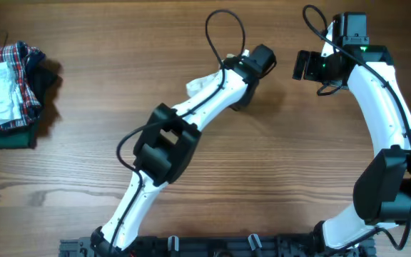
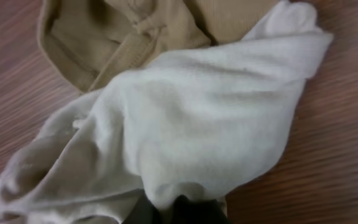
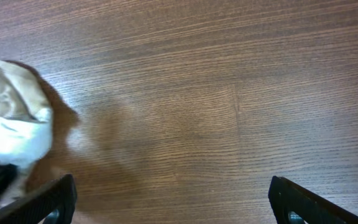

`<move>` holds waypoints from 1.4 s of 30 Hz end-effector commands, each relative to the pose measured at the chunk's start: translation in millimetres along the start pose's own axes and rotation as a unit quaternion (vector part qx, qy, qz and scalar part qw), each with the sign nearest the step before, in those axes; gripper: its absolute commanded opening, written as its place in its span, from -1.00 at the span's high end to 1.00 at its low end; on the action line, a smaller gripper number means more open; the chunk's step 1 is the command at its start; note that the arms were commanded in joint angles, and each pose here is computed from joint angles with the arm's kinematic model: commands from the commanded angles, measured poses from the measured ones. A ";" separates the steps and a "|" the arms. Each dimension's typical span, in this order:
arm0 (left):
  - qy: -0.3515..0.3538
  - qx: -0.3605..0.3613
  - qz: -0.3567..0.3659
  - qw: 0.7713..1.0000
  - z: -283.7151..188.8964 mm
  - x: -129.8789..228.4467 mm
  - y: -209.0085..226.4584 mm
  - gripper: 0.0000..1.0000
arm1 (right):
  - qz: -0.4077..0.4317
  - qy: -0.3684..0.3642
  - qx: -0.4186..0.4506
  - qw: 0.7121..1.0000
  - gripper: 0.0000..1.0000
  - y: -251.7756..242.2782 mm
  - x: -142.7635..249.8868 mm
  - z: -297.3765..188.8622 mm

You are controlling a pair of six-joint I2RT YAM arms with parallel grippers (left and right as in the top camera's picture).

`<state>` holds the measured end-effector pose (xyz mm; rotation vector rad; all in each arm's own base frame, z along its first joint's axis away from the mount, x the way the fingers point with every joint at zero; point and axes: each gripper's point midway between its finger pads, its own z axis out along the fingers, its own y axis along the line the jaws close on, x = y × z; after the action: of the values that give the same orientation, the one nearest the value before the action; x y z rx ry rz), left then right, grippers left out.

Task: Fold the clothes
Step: 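Carry the bundled shirt with the left gripper to the left clothes pile, then lower the shirt onto the pile and open the left gripper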

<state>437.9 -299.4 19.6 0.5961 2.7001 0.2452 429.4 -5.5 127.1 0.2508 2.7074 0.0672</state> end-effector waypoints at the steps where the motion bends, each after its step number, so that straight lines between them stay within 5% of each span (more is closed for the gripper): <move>1: -0.096 -0.003 -0.095 0.991 -85.4 -53.0 90.2 0.92 | 0.007 -0.012 0.007 1.000 -1.00 -2.2 -6.2 -5.6; 6: -0.173 0.015 -0.235 0.956 -174.4 -53.9 240.3 0.92 | 0.007 -0.012 0.007 1.000 -0.99 -2.2 -6.2 -5.6; 11: -0.193 0.112 -0.363 0.905 -190.1 -17.1 348.8 0.92 | 0.007 -0.012 0.007 1.000 -0.99 -2.2 -6.2 -5.6; 13: -0.187 0.167 -0.410 0.877 -185.2 8.9 385.5 0.92 | 0.007 -0.012 0.007 1.000 -0.99 -2.2 -6.2 -5.6; 18: -0.164 0.139 -0.530 0.820 -178.5 102.0 481.3 0.92 | 0.007 -0.012 0.007 1.000 -0.99 -2.2 -6.2 -5.6; 27: -0.085 0.133 -0.629 0.761 -96.7 215.1 522.0 0.92 | 0.007 -0.012 0.007 1.000 -0.99 -2.2 -6.2 -5.6; 36: -0.079 0.061 -0.679 0.727 -88.7 286.4 566.0 0.92 | 0.008 -0.012 0.007 1.000 -0.99 -2.2 -6.2 -5.6; 37: -0.074 0.054 -0.681 0.727 -86.5 290.4 567.0 0.69 | 0.007 -0.012 0.007 1.000 -0.99 -2.2 -6.2 -5.6; 38: -0.066 0.047 -0.683 0.726 -82.9 294.6 567.4 0.08 | 0.007 -0.012 0.007 1.000 -0.99 -2.2 -6.2 -5.6; 42: -0.068 0.012 -0.690 0.721 -83.4 306.0 580.9 -0.58 | 0.007 -0.012 0.007 1.000 -1.00 -2.2 -6.2 -5.6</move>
<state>371.5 330.4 148.9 -1.3203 2.2521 -0.3116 429.4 -5.5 127.1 0.2502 2.7075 0.0671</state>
